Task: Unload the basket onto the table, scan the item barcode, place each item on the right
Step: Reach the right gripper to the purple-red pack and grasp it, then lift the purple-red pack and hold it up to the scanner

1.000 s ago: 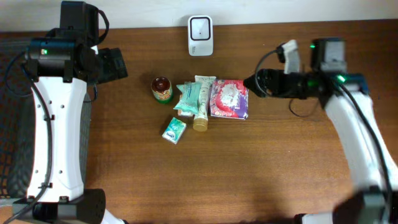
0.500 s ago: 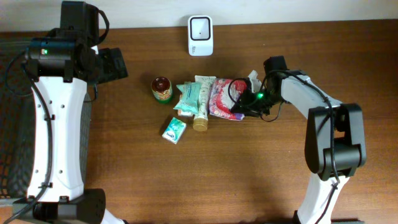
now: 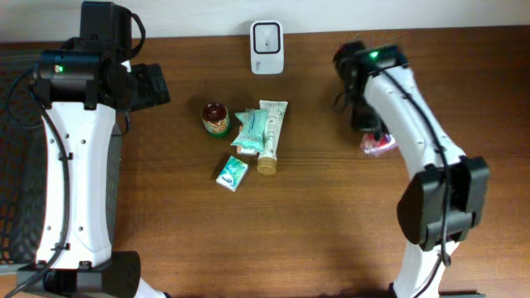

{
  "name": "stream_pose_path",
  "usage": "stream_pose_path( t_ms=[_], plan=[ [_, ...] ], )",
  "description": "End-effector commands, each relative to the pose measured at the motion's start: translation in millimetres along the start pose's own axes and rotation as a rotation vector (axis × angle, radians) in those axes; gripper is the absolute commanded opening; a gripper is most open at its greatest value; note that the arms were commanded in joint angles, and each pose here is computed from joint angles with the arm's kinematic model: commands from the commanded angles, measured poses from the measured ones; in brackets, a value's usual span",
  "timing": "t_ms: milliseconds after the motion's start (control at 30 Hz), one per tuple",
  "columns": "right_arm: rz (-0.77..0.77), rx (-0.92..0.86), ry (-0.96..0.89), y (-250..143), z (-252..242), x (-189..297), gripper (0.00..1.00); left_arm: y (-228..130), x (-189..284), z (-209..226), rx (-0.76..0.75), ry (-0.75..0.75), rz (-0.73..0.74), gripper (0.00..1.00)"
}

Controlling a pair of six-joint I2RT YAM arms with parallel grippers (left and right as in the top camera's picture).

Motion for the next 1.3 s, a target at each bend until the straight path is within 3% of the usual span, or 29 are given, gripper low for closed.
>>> stream_pose_path(
  t_ms=[0,100,200,267,367,433,500,633,700,800,933,1067,1233,1267],
  plan=[
    [0.001,0.029,-0.132,-13,23,-39,0.04,3,4,3,-0.005,0.006,-0.018,0.99],
    [-0.042,0.086,-0.082,-21,58,-30,0.15,3,4,3,-0.005,0.006,-0.018,0.99],
    [-0.123,0.144,0.058,-26,114,-7,0.41,3,4,3,-0.005,0.006,-0.018,0.99],
    [-0.142,0.165,0.186,-31,146,14,0.45,3,4,3,-0.005,0.006,-0.018,0.99],
    [-0.168,0.148,0.236,-13,130,53,0.53,3,4,3,-0.005,0.006,-0.018,0.99],
    [-0.181,0.158,0.237,1,101,75,0.79,3,4,3,-0.005,0.006,-0.018,0.99],
    [-0.139,0.114,0.238,9,74,71,0.88,3,4,3,-0.005,0.006,-0.018,0.99],
    [0.002,0.264,0.567,4,80,57,0.88,3,4,3,-0.005,0.006,-0.018,0.99],
    [0.003,0.312,0.564,4,77,50,0.92,3,4,3,-0.005,0.006,-0.018,0.99],
    [-0.011,0.23,0.581,23,60,29,0.97,3,4,3,-0.005,0.006,-0.018,0.99],
    [0.055,0.222,0.891,28,46,-1,0.99,3,4,3,-0.005,0.006,-0.018,0.99],
    [0.12,0.183,1.044,15,57,-54,0.98,3,4,3,-0.005,0.006,-0.018,0.99],
    [0.113,0.05,1.197,1,59,-102,0.9,3,4,3,-0.005,0.006,-0.018,0.99],
    [0.11,0.038,1.23,-1,61,-104,0.84,3,4,3,-0.005,0.006,-0.018,0.99]
  ],
)
Point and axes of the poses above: each gripper's point midway between its finger pads, its own x axis back along the fingers, its own z axis along the line the jaws close on, y = z × x, the point moved 2 cm from there along x, back along the fingers, and after that the axes turned 3 degrees about x, right-handed, at the moved point
